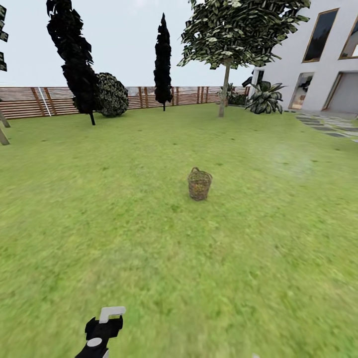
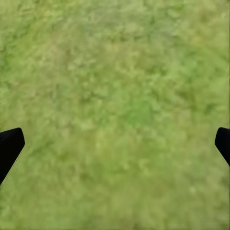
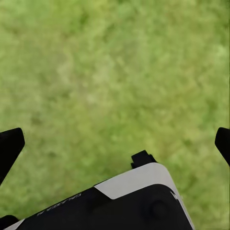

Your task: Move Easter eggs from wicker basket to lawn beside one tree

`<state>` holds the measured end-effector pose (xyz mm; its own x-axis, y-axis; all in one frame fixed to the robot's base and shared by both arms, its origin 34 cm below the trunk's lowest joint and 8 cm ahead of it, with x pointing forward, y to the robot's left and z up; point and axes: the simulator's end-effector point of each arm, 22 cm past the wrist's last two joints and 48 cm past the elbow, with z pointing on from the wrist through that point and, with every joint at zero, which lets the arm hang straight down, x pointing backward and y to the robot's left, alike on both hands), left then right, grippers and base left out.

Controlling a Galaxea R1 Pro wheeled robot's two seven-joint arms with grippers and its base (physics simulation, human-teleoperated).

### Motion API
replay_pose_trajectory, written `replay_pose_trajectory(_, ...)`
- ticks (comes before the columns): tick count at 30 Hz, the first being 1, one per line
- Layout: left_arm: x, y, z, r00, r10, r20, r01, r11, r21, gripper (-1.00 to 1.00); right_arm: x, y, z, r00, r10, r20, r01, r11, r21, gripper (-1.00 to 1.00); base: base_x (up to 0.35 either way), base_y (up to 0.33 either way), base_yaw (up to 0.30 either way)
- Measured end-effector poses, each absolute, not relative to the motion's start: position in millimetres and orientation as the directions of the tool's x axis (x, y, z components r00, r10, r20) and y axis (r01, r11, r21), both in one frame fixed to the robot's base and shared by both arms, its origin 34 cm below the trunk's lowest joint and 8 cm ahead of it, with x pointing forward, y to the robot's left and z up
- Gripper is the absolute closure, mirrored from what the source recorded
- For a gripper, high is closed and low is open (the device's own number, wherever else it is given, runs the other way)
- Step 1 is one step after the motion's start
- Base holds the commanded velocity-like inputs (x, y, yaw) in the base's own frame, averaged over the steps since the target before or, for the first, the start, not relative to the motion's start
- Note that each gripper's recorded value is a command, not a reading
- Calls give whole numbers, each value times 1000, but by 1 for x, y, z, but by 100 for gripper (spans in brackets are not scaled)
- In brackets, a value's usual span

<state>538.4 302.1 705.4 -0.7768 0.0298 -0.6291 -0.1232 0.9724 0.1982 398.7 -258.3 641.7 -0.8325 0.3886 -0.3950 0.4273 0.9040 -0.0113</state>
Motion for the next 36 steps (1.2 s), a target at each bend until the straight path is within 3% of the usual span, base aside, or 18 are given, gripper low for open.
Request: replay_pose_trajectory(36, 539, 302, 707, -775, 30, -631, -124, 972, 198, -100, 400, -258, 643, -831, 389, -398, 427, 904, -10, -100, 294, 158, -27)
